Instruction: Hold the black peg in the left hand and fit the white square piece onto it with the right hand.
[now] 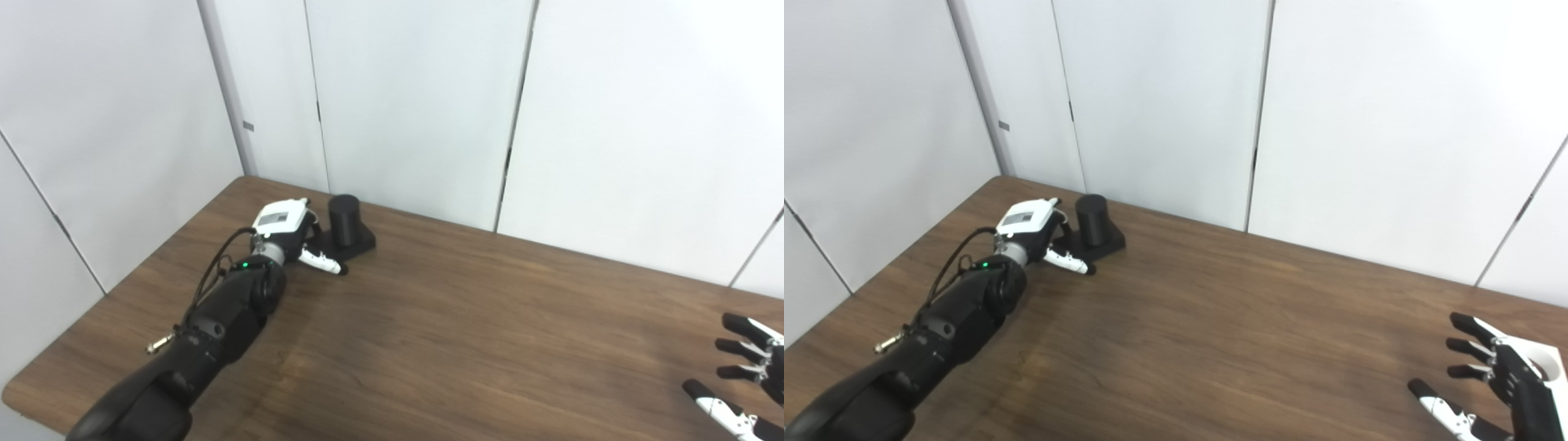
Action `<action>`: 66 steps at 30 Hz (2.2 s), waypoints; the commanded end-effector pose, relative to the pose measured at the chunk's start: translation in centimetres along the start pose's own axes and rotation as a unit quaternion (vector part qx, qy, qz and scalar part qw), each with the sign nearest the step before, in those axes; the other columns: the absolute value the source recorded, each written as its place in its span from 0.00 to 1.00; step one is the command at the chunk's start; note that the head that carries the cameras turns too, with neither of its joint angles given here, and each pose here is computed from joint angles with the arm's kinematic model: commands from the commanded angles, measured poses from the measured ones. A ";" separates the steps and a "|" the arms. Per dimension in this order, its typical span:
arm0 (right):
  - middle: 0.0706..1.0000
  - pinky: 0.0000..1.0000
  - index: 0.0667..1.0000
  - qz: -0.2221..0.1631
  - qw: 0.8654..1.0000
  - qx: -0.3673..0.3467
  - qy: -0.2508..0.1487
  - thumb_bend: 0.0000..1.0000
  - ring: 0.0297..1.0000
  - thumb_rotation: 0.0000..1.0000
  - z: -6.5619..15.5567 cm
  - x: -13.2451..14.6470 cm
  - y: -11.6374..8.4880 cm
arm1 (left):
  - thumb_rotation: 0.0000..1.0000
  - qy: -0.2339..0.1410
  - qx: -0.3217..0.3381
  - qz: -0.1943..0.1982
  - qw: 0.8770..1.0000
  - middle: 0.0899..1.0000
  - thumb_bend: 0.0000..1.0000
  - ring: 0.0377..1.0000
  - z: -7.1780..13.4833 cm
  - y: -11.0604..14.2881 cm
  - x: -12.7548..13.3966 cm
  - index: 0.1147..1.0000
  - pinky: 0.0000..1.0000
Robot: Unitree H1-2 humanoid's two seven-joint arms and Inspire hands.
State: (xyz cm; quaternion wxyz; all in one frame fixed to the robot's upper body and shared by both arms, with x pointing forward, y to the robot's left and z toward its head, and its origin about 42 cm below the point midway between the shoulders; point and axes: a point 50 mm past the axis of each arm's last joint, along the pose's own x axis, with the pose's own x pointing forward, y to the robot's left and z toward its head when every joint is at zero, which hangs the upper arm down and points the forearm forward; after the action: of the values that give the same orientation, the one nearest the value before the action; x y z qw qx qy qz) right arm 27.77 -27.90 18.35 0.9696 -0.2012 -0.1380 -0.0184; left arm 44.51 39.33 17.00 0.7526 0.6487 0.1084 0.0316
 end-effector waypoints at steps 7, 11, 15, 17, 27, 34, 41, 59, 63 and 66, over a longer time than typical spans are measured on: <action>0.80 0.58 0.75 -0.014 0.999 -0.004 -0.039 0.44 0.73 0.01 2.0 0.8 -0.4 | 0.05 -0.081 0.028 -0.044 0.995 0.96 0.52 1.00 0.2 -1.7 -0.9 0.42 1.00; 0.79 0.57 0.74 -0.015 0.999 -0.003 -0.040 0.43 0.73 0.01 2.2 0.9 -0.3 | 0.06 -0.109 0.032 -0.052 0.992 0.96 0.52 1.00 0.7 -1.7 -1.2 0.42 1.00; 0.79 0.58 0.74 -0.016 0.999 -0.005 -0.040 0.42 0.73 0.00 2.4 0.9 -0.2 | 0.06 -0.135 0.036 -0.058 0.988 0.95 0.52 1.00 1.6 -1.7 -1.7 0.42 1.00; 0.80 0.58 0.75 -0.016 0.999 -0.008 -0.039 0.42 0.73 0.00 2.6 0.9 -0.1 | 0.06 -0.147 0.039 -0.064 0.986 0.94 0.52 1.00 2.1 -1.7 -2.0 0.42 0.99; 0.81 0.64 0.76 -0.018 0.999 -0.007 -0.040 0.42 0.76 0.00 2.3 1.1 0.0 | 0.07 -0.266 0.044 -0.057 0.961 0.92 0.52 0.99 4.9 -2.1 -4.1 0.42 0.98; 0.80 0.60 0.75 -0.020 0.999 -0.017 -0.044 0.43 0.74 0.00 2.5 1.1 0.1 | 0.07 -0.334 0.053 -0.039 0.940 0.91 0.52 0.98 7.3 -2.1 -5.6 0.42 0.97; 0.79 0.68 0.75 -0.024 0.999 -0.001 -0.038 0.43 0.75 0.00 1.8 1.1 0.3 | 0.07 -0.369 0.064 -0.024 0.927 0.90 0.52 0.96 9.0 -2.8 -6.8 0.42 0.91; 0.77 0.61 0.73 -0.024 0.997 -0.024 -0.063 0.54 0.70 0.28 0.3 2.1 -0.4 | 0.07 -0.460 0.049 -0.071 0.883 0.91 0.52 0.95 14.7 -5.5 -9.1 0.42 0.89; 0.77 0.61 0.74 -0.024 0.997 -0.024 -0.066 0.55 0.70 0.30 0.5 2.2 -0.3 | 0.07 -0.479 0.050 -0.086 0.872 0.91 0.52 0.95 16.3 -5.7 -10.0 0.42 0.88; 0.77 0.60 0.73 -0.023 0.997 -0.025 -0.066 0.56 0.70 0.28 0.6 2.3 -0.3 | 0.08 -0.488 0.055 -0.097 0.866 0.91 0.52 0.94 17.2 -5.9 -10.4 0.42 0.88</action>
State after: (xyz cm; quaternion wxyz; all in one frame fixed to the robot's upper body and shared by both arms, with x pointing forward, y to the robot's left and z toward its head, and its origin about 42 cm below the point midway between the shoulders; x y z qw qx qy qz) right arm 29.11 -27.90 17.60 0.9620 -0.2197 -0.1599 -0.0268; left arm 38.49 21.43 16.17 0.7007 0.6048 -0.2121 -0.3134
